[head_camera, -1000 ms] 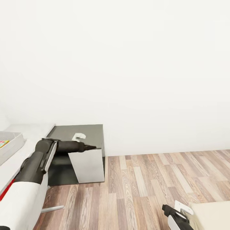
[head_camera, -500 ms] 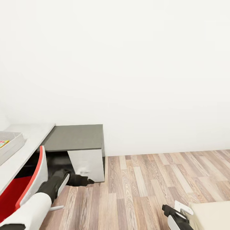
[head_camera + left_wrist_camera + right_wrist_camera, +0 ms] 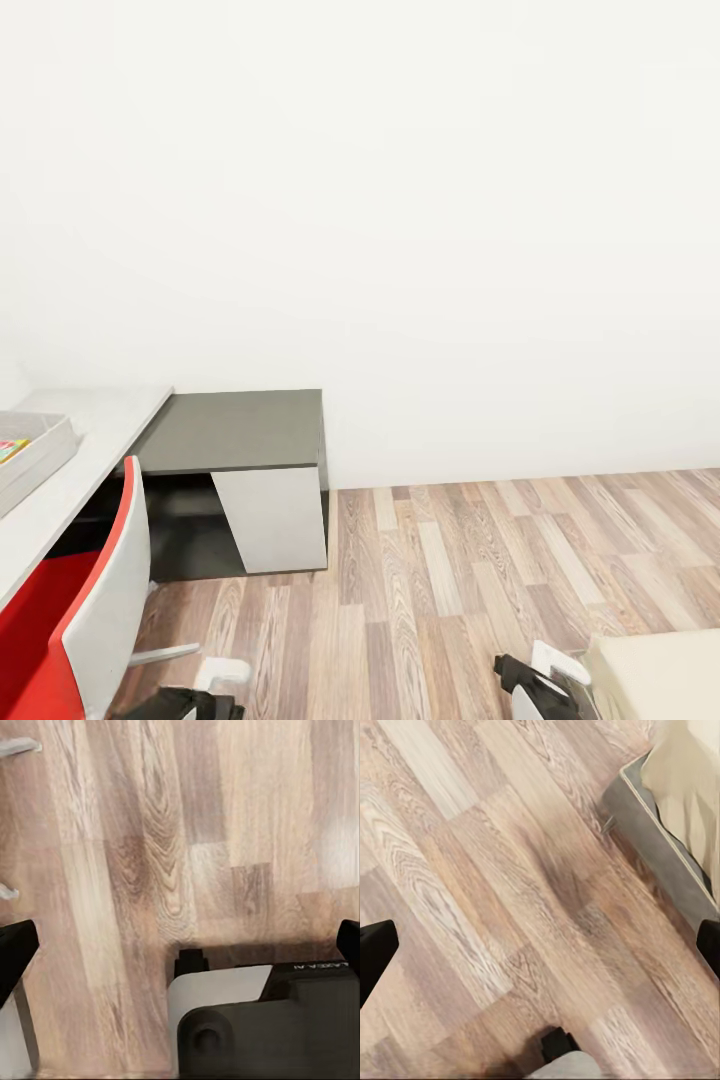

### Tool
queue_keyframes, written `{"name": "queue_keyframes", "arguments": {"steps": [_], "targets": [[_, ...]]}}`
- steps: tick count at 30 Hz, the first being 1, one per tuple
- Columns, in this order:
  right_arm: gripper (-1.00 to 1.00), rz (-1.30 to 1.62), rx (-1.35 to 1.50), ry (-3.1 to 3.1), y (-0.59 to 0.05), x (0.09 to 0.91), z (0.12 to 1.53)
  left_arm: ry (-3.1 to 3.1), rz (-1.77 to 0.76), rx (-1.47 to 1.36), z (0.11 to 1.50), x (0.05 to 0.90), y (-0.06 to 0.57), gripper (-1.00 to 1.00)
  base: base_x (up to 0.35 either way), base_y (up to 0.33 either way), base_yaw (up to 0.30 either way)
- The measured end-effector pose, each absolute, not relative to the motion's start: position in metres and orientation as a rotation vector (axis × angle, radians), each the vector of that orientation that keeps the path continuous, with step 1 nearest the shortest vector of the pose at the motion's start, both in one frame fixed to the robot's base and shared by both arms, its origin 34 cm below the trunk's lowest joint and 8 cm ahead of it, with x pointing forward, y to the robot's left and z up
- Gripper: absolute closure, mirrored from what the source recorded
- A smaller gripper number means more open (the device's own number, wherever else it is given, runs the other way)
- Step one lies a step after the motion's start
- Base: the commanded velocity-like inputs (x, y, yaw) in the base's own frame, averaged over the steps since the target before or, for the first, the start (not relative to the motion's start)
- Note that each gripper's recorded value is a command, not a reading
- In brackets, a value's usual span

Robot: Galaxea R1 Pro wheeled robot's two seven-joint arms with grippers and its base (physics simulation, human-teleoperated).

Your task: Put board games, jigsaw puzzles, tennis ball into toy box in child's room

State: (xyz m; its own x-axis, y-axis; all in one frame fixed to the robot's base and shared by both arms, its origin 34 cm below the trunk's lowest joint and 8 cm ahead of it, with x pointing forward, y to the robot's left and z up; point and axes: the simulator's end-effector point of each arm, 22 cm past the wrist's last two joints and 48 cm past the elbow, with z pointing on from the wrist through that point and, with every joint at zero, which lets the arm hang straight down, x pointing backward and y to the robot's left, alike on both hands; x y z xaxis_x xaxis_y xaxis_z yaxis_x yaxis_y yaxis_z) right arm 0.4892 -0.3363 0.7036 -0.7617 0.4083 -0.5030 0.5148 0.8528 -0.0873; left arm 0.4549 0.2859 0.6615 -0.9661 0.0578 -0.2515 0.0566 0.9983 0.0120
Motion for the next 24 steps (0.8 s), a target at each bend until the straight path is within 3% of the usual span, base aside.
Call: {"name": "queue_keyframes", "arguments": {"steps": [9,24], "targets": [[-1.0,-0.324,0.485,2.745,-0.283,0.416,0.661,2.881,0.277,0.08,0.634,0.356,0.315,-1.0,0.0,0.0,0.0],[-1.0,-0.451,0.406,2.895,-0.298,0.316,0.634,2.893,0.289,0.096,0.623,0.281,0.316,-1.0,0.0,0.0,0.0]]}}
